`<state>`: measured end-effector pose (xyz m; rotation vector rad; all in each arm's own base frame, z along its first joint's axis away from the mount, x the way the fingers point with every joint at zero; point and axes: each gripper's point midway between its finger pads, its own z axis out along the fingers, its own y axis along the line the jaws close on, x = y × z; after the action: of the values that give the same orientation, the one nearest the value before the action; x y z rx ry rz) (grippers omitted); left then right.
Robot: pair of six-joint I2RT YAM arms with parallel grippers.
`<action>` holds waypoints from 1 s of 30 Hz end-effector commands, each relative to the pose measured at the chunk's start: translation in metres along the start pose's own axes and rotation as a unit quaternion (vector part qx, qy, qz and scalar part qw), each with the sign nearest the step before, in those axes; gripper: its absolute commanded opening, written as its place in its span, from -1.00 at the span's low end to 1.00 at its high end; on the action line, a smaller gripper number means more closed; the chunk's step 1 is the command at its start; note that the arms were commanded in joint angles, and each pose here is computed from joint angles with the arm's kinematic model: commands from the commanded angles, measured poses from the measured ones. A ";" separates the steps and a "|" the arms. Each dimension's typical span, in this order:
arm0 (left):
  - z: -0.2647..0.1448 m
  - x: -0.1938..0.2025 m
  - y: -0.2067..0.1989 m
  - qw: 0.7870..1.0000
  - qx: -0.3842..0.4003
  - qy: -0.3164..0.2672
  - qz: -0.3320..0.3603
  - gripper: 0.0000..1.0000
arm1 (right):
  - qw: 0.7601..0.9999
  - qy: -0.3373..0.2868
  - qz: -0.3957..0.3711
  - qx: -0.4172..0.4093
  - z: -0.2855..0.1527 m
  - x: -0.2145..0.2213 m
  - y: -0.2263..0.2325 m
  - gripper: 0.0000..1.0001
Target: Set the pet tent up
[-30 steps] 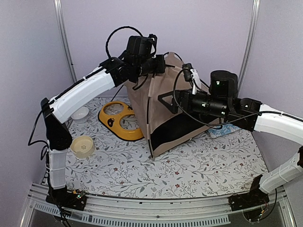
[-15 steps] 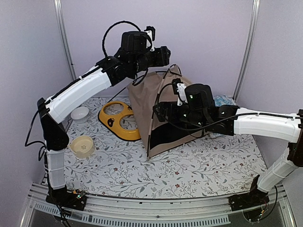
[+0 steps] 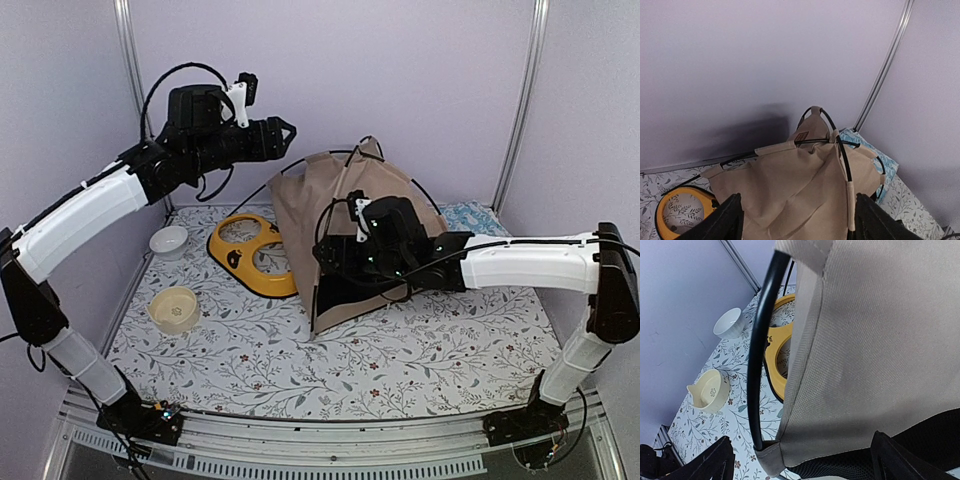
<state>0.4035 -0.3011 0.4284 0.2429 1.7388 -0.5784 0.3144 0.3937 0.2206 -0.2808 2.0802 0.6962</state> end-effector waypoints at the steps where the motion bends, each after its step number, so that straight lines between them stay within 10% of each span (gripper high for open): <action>1: -0.012 0.020 0.018 1.000 0.007 0.011 0.012 0.54 | 1.000 0.011 0.011 -0.021 0.011 0.005 0.015 0.91; 7: -0.020 0.043 0.046 1.000 0.001 0.030 0.009 0.55 | 0.999 0.034 0.001 0.005 0.027 0.014 0.011 0.66; 16: -0.033 0.038 0.052 0.997 0.013 0.027 0.069 0.56 | 1.000 -0.005 -0.018 0.008 -0.022 -0.049 -0.012 -0.97; 30: -0.047 0.008 0.035 0.985 0.056 0.025 0.163 0.52 | 0.965 -0.097 -0.237 -0.058 -0.131 -0.121 0.011 -1.00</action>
<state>0.3812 -0.2555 0.4009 0.5607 1.7083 -0.4663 0.3031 0.3268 0.3152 -0.5494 1.9543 0.5682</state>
